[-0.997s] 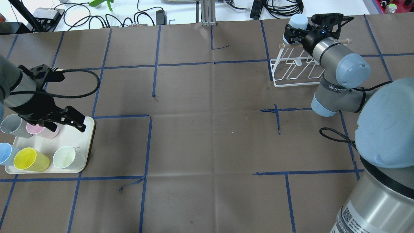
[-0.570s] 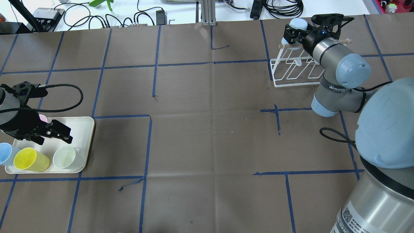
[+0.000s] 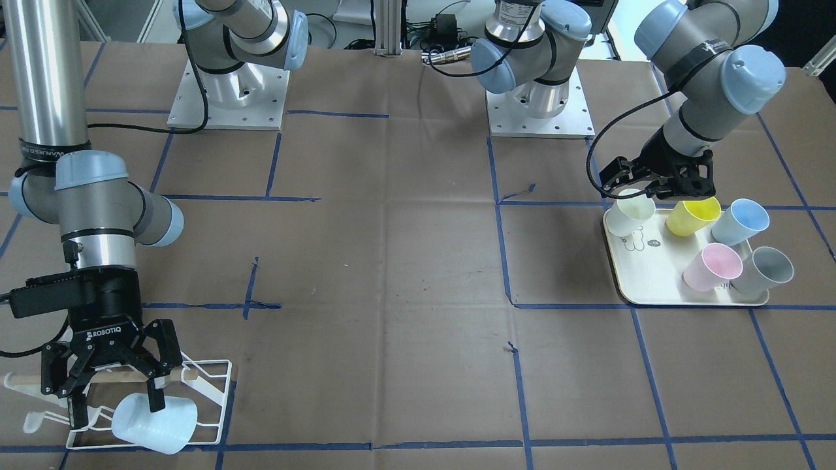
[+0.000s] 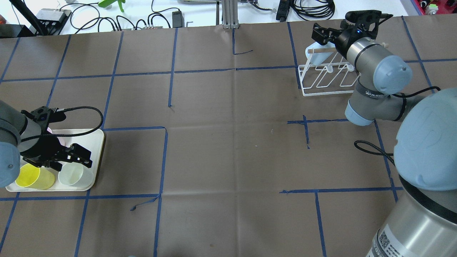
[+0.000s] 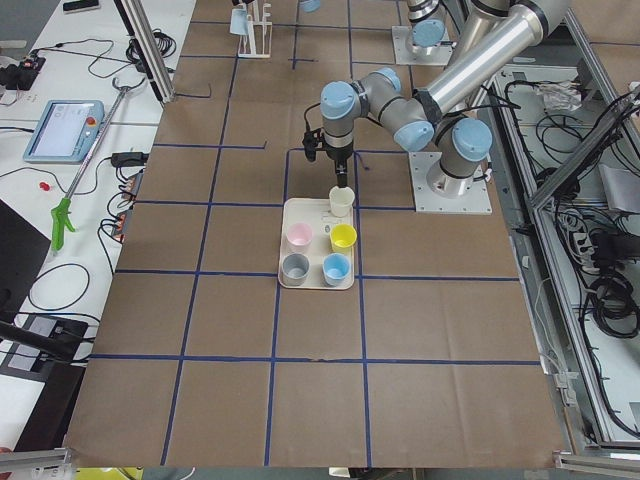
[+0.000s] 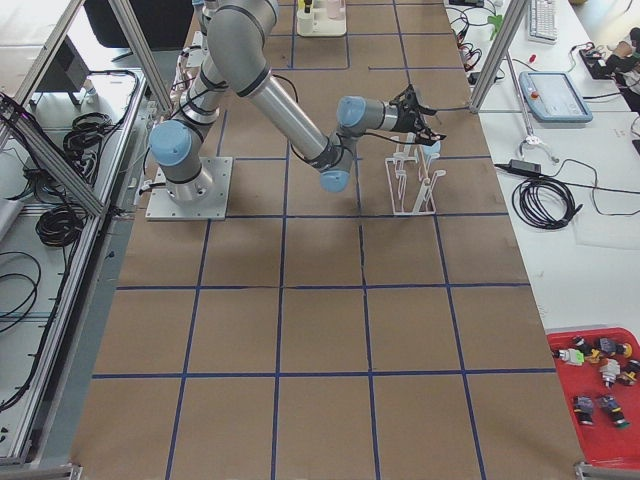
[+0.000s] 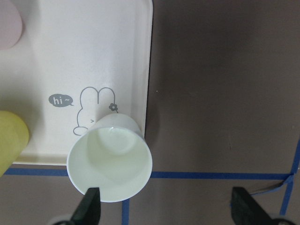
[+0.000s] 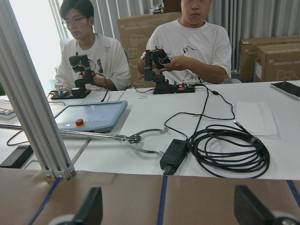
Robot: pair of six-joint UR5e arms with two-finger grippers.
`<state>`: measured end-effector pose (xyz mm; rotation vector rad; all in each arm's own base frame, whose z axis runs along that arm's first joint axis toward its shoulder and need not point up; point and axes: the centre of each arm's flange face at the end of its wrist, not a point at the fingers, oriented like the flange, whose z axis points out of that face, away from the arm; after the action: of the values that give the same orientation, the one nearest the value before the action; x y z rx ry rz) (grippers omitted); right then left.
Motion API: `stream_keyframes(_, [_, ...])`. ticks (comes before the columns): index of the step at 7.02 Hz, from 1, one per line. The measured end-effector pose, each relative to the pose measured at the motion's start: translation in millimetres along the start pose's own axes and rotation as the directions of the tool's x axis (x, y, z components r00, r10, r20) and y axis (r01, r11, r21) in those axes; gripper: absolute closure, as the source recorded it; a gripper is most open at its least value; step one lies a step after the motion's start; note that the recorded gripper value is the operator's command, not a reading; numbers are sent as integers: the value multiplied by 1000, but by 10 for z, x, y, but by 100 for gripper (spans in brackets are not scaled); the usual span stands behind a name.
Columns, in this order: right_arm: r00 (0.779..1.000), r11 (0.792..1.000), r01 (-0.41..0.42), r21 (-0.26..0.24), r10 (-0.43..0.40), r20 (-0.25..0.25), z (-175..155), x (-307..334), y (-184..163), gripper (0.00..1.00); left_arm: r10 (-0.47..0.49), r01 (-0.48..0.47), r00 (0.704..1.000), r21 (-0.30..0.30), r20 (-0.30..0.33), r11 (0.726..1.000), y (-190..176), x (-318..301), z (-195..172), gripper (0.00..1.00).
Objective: Transfer IKEA cup to right arm and place on rack
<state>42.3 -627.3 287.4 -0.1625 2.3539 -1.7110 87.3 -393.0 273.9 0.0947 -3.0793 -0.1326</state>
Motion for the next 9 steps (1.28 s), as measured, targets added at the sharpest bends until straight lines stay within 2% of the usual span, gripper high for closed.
stream_keyframes(1, [997,999,23,43,-26,68,-81,-120,-232,0,1,-1,1000,7,5,1000,-9,-8,141,2])
stream_keyframes(4, [975,988,68,138,-96,201,-394,-566,-738,0,3,-3,1000,-14,6,1000,-35,-36,447,2])
stream_keyframes(5, [960,987,54,153,-93,265,-488,-830,-843,0,4,-3,1000,-26,23,1000,-18,-51,488,9])
stream_keyframes(6, [947,991,-23,136,-22,321,-546,-1056,-889,0,4,-3,999,-31,44,1000,-12,-73,499,39])
stream_keyframes(7, [925,985,-149,82,109,364,-566,-1213,-886,0,6,-4,999,-31,54,1000,-14,-87,500,82])
stream_keyframes(8, [885,957,-289,-8,271,378,-541,-1299,-854,0,8,-6,998,-31,59,999,-18,-95,502,100])
stream_keyframes(9, [844,917,-388,-90,393,365,-501,-1343,-826,0,10,-8,998,-32,61,999,-21,-100,502,100])
